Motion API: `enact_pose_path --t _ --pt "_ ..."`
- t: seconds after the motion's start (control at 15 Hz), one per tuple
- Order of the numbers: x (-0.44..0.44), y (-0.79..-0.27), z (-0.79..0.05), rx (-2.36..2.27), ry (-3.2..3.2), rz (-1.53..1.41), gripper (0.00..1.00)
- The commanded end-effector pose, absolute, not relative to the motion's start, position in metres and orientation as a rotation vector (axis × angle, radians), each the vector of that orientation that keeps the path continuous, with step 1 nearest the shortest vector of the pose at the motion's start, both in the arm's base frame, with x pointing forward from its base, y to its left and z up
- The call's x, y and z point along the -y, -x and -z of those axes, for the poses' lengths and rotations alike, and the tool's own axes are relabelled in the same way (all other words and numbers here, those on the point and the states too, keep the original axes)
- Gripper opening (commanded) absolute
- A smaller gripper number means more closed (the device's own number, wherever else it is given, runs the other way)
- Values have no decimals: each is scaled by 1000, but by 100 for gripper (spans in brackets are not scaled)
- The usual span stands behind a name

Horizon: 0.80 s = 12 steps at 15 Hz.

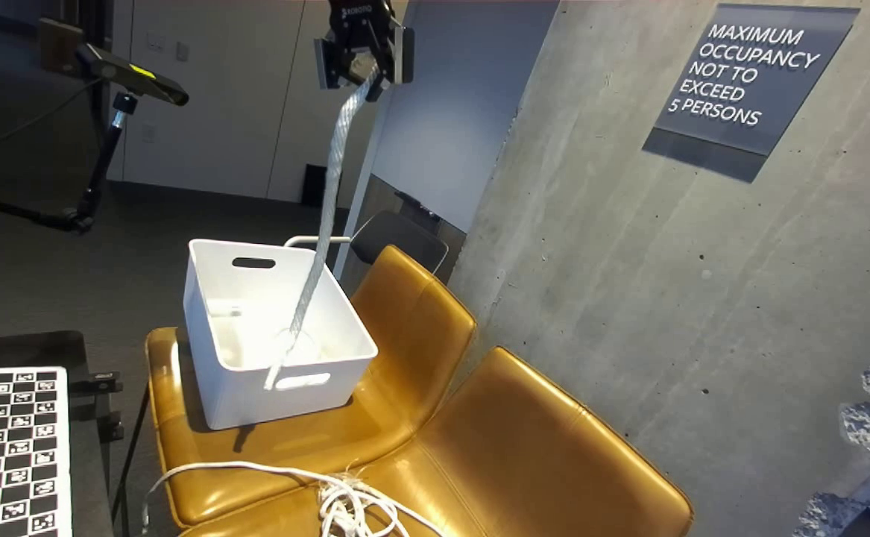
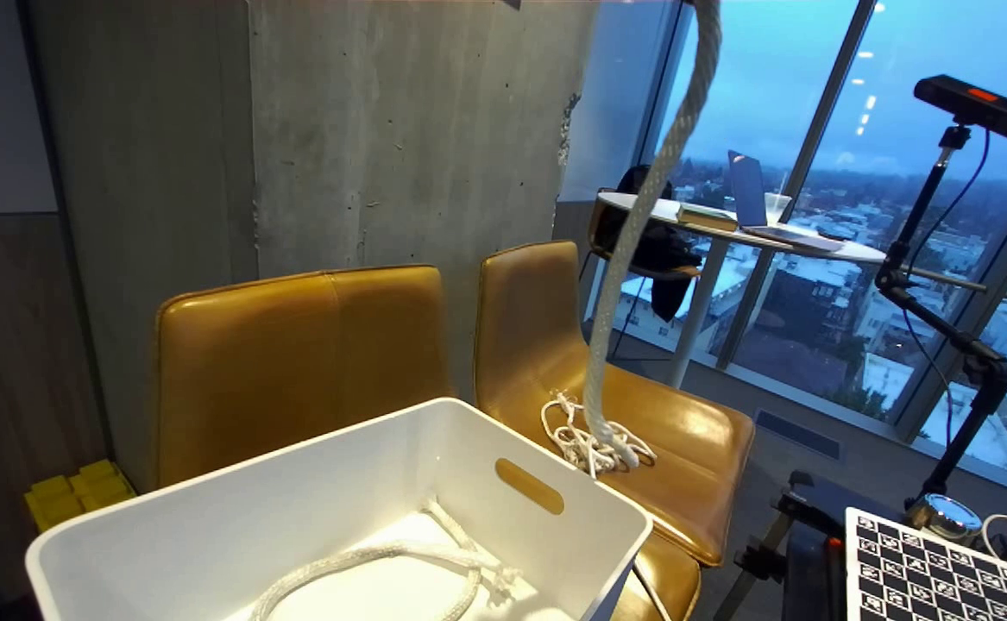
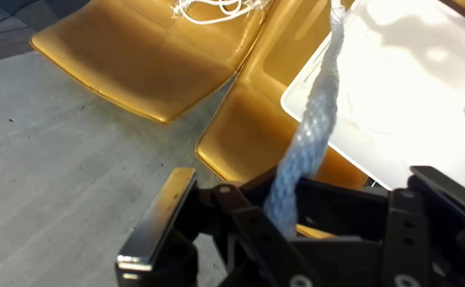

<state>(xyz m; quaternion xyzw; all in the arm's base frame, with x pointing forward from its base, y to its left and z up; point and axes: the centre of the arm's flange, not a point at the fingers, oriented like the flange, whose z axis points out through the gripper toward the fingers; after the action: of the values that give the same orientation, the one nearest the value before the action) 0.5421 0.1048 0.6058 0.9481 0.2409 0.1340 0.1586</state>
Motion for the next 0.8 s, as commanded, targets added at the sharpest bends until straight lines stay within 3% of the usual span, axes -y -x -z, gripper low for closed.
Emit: enact_pose_path --t 0.0,0.4,0.73 --pt "-145 -592 -636 -716 -2699 -412 0" --pt "-195 -645 -606 -765 -2739 -430 0" --pt "-241 -659 -555 -805 -2769 -380 0"
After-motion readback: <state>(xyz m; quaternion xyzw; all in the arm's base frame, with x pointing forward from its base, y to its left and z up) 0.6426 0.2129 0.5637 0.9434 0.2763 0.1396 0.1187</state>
